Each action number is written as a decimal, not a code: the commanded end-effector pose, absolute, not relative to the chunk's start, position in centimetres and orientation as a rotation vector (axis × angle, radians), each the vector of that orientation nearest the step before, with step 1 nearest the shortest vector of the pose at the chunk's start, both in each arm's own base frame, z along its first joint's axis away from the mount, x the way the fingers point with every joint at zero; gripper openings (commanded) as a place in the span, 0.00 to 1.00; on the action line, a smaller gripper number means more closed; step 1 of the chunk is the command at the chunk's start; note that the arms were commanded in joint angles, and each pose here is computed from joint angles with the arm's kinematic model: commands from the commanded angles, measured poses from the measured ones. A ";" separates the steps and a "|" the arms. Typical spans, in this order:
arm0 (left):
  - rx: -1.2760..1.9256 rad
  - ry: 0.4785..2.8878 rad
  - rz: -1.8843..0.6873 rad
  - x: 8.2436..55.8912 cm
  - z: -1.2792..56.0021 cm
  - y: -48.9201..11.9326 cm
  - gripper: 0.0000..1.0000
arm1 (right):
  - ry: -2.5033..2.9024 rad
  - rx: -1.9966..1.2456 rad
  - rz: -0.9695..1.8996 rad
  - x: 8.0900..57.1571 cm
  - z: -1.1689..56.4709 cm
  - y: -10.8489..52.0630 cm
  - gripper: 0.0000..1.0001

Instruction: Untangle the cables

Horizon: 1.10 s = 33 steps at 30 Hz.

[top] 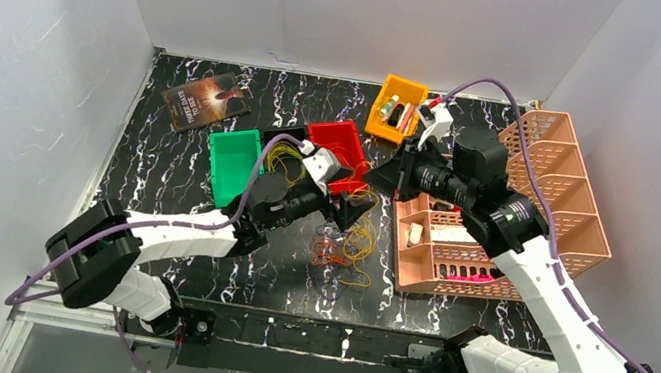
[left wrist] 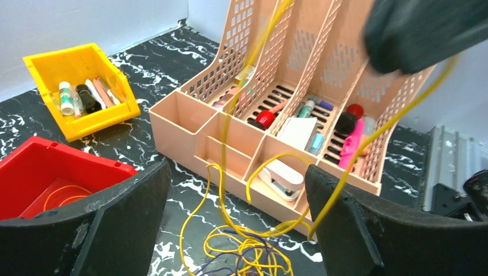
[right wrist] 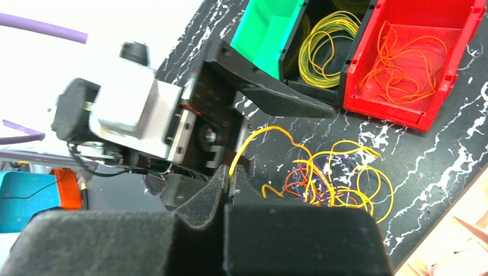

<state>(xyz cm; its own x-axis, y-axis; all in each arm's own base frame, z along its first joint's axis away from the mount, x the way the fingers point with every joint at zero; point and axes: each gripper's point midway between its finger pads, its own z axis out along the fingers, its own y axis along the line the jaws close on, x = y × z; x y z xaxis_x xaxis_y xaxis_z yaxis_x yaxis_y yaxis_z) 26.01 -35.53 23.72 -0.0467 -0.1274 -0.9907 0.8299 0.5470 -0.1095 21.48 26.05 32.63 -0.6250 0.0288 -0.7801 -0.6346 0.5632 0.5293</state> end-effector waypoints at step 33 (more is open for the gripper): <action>0.646 1.844 -0.945 22.6 7.6 -33.7 0.11 | 1.293 -0.381 0.853 20.5 58.2 19.4 0.00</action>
<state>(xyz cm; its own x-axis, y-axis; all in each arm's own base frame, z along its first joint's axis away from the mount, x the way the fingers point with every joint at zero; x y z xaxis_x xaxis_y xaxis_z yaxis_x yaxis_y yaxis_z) 23.10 -33.65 7.66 -0.4136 0.0519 -0.9090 0.7509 0.5840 -0.3083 21.28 21.04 53.47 -0.1201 0.2720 -0.9548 -0.7308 0.6267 0.2705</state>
